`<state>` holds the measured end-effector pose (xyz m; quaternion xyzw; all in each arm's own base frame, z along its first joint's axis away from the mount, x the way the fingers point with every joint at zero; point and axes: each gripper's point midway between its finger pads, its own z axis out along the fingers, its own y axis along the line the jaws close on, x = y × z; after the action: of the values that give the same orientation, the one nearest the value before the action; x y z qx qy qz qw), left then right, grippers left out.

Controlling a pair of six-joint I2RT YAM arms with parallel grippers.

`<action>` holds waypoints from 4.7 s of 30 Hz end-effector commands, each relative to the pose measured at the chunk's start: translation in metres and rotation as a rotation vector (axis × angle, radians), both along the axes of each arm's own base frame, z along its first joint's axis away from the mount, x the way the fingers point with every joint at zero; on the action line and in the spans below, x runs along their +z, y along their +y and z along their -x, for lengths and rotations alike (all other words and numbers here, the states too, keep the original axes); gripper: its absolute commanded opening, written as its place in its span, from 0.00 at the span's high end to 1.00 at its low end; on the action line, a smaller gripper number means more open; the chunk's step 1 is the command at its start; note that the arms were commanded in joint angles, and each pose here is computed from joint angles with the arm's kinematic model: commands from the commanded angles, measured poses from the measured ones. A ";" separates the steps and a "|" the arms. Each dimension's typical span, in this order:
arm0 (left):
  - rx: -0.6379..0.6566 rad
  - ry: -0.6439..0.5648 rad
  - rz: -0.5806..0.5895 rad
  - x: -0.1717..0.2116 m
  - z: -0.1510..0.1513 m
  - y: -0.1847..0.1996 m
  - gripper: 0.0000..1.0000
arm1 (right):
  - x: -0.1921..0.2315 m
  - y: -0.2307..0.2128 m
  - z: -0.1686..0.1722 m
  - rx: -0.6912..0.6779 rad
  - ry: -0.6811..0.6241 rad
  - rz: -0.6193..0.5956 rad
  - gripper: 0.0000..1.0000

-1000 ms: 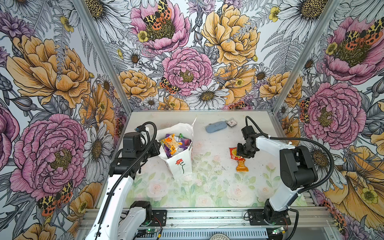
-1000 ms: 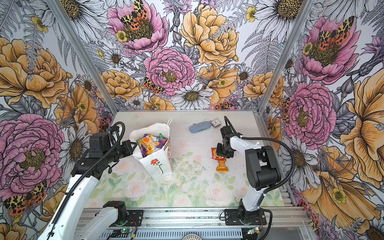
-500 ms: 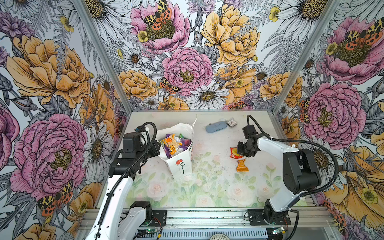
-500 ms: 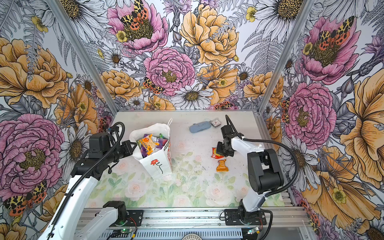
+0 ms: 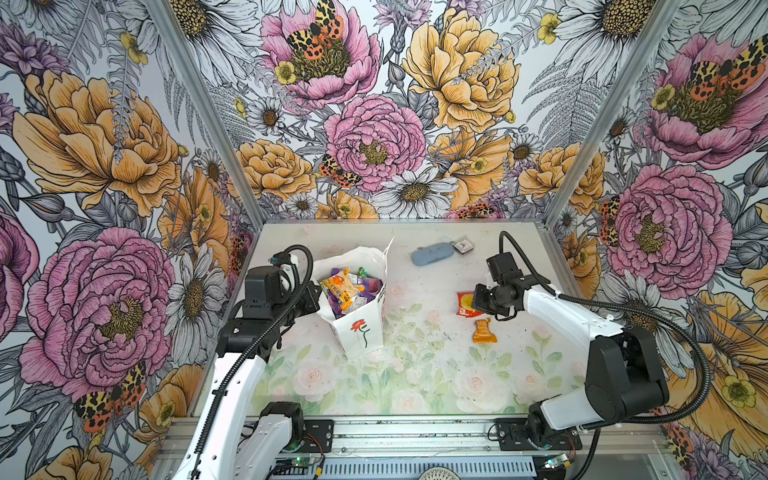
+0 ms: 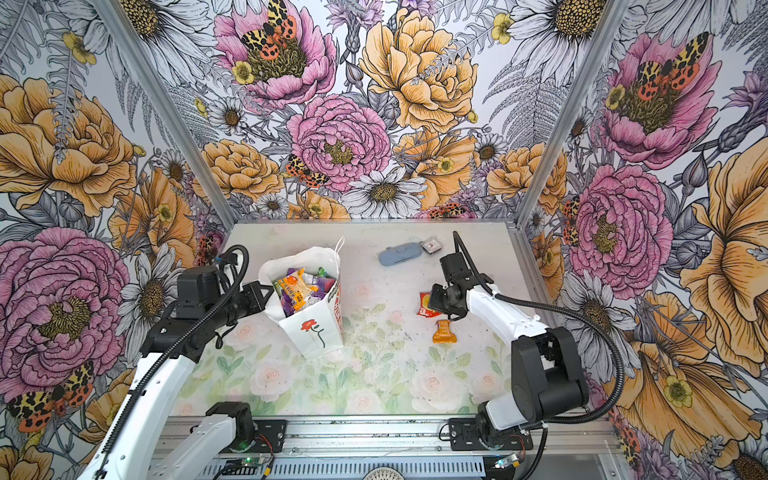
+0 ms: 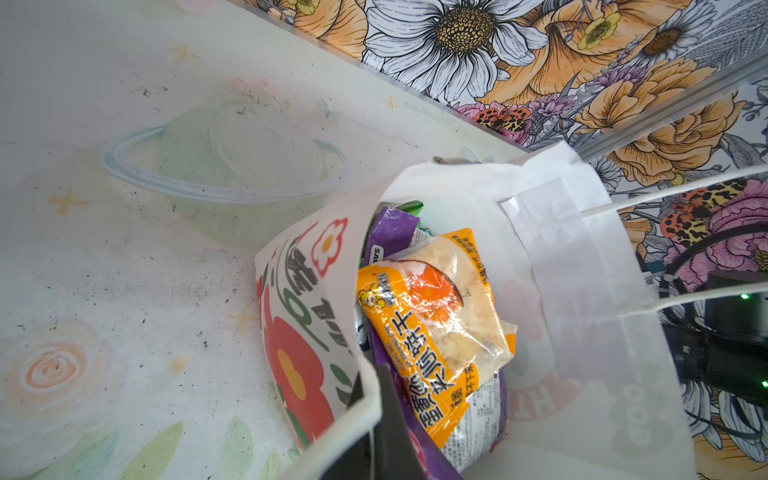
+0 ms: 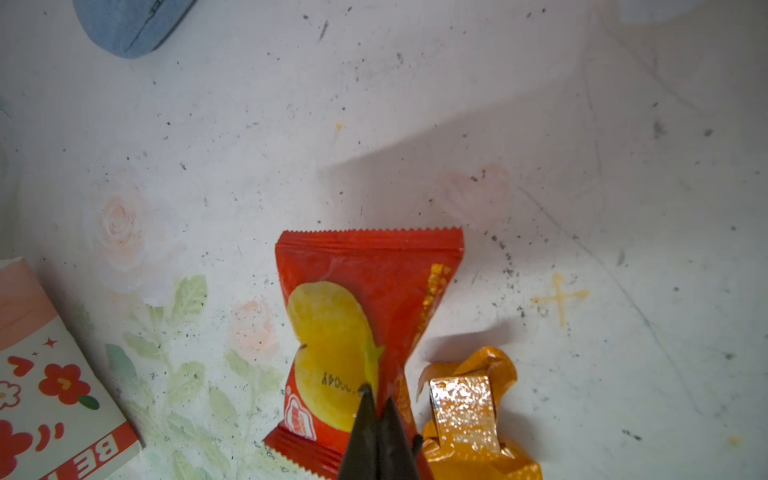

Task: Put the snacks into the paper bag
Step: 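Lower the right gripper and close it on the red-and-yellow candy pack, then lift the red candy pack and carry it over the paper bag, then lower the red candy pack into the bag and open the right gripper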

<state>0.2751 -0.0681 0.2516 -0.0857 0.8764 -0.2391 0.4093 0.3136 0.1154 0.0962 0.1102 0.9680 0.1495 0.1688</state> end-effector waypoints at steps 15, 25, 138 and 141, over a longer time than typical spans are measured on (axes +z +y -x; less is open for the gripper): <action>0.011 -0.138 -0.016 0.031 -0.012 0.002 0.97 | 0.108 0.039 0.021 0.079 -0.287 -0.173 1.00; 0.007 -0.141 -0.018 0.031 -0.010 0.000 0.97 | 0.143 0.056 0.019 0.111 -0.370 -0.193 1.00; -0.001 -0.163 -0.003 0.038 -0.005 0.000 0.97 | 0.136 0.306 -0.001 0.541 -0.271 0.229 0.93; -0.001 -0.163 -0.003 0.038 -0.006 0.000 0.96 | 0.139 0.304 -0.002 0.537 -0.280 0.230 0.86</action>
<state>0.2737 -0.0685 0.2523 -0.0842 0.8765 -0.2344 0.4119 0.3204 0.4159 0.2399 -0.1848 0.9384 0.0887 0.2783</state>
